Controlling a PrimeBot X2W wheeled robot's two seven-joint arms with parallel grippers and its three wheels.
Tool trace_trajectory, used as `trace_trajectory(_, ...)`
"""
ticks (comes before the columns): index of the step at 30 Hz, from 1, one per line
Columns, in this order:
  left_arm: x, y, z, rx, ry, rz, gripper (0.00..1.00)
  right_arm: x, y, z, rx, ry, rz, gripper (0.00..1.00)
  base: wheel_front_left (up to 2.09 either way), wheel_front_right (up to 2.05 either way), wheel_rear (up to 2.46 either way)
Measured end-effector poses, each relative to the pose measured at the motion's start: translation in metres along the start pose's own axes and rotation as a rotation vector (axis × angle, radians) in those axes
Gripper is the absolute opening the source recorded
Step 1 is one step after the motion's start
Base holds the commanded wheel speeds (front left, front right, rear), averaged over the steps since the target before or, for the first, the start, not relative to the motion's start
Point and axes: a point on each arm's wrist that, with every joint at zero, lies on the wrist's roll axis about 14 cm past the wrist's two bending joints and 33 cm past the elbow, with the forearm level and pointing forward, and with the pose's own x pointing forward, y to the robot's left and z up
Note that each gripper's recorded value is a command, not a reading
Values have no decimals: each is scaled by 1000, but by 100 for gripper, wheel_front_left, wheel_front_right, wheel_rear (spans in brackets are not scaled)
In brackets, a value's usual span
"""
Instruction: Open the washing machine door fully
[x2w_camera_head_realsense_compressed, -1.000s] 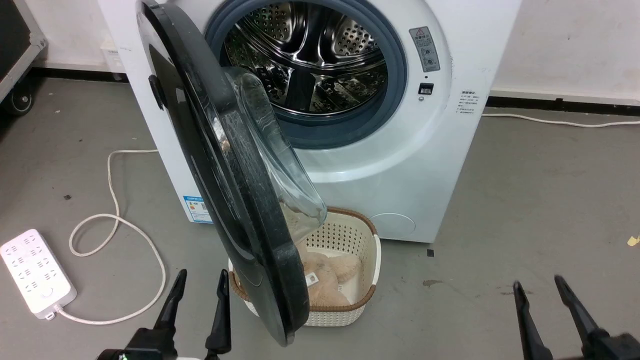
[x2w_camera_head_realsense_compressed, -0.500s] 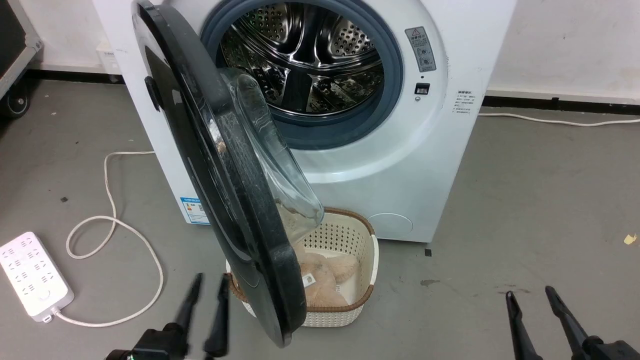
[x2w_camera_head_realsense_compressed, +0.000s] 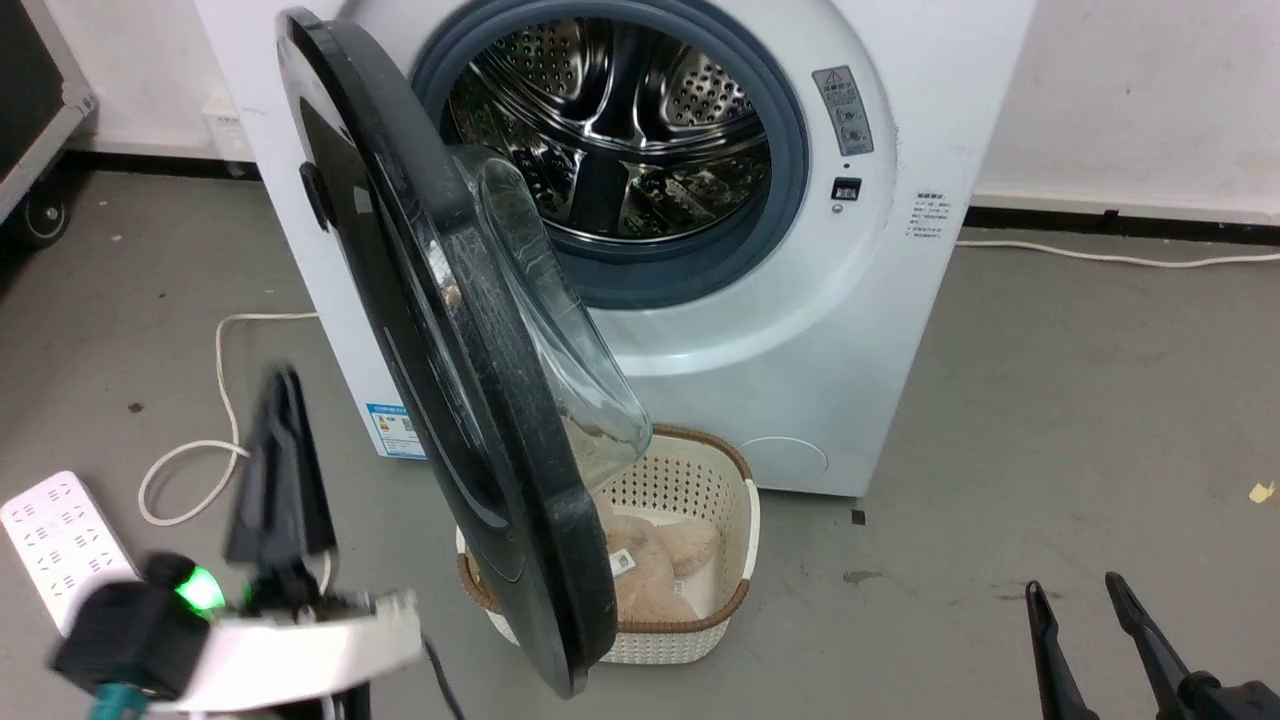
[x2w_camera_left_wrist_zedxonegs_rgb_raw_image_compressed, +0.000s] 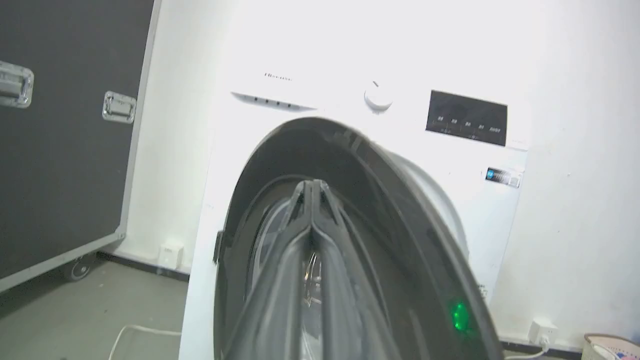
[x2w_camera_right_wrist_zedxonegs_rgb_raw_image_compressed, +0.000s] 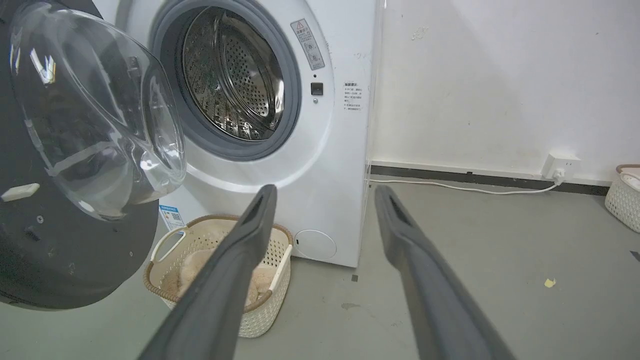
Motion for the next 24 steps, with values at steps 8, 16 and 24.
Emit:
trace_trajectory(8,28,-52,73,-63,-230,-141,0,-1,-2,1,-29,-2,-3,100,0,0,0)
trace_trajectory(16,12,-132,38,-76,-20,-382,0,-4,-8,-3,-15,12,-26,100,0,0,0)
trace_trajectory(24,-50,-163,-56,-172,380,-458,0,0,-11,-5,-6,15,-35,100,0,0,0)
